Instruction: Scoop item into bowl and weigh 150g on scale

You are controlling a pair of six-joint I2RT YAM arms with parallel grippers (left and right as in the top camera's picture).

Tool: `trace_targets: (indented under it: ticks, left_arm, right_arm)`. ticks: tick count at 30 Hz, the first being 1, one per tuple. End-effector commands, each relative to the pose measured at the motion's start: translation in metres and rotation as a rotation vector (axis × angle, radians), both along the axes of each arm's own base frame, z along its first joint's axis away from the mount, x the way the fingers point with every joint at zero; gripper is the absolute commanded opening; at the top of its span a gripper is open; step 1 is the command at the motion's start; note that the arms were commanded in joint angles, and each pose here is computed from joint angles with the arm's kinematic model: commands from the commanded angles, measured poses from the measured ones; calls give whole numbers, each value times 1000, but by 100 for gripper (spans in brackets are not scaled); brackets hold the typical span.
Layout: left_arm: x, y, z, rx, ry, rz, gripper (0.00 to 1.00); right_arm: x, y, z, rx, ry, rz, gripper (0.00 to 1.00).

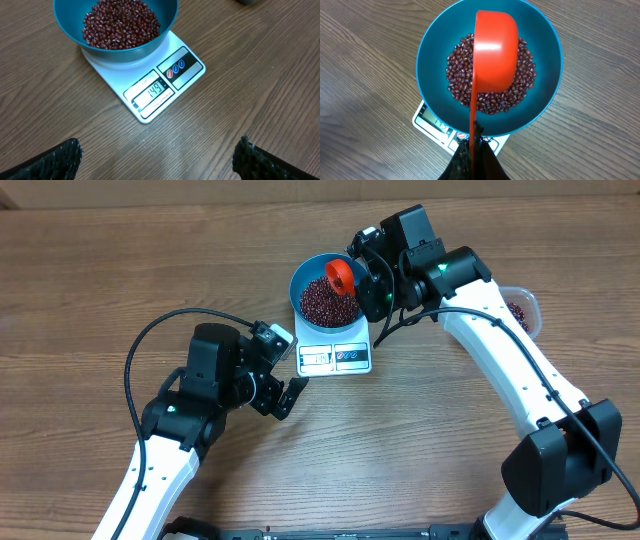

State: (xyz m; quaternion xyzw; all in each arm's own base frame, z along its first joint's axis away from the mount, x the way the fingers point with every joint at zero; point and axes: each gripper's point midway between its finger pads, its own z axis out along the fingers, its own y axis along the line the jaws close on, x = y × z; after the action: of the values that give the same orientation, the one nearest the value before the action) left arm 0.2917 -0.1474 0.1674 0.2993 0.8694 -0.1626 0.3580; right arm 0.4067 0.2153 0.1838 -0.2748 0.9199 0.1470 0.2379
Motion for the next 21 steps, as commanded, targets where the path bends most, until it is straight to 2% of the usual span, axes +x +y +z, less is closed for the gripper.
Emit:
trace_targets:
  ticks: [1, 21]
  left_arm:
    - [0, 1, -3, -10, 16, 10, 100]
    - [0, 1, -3, -10, 16, 10, 100]
  right_arm:
    - [4, 2, 29, 39, -64, -1, 4]
    - [5, 0, 29, 32, -66, -9, 4]
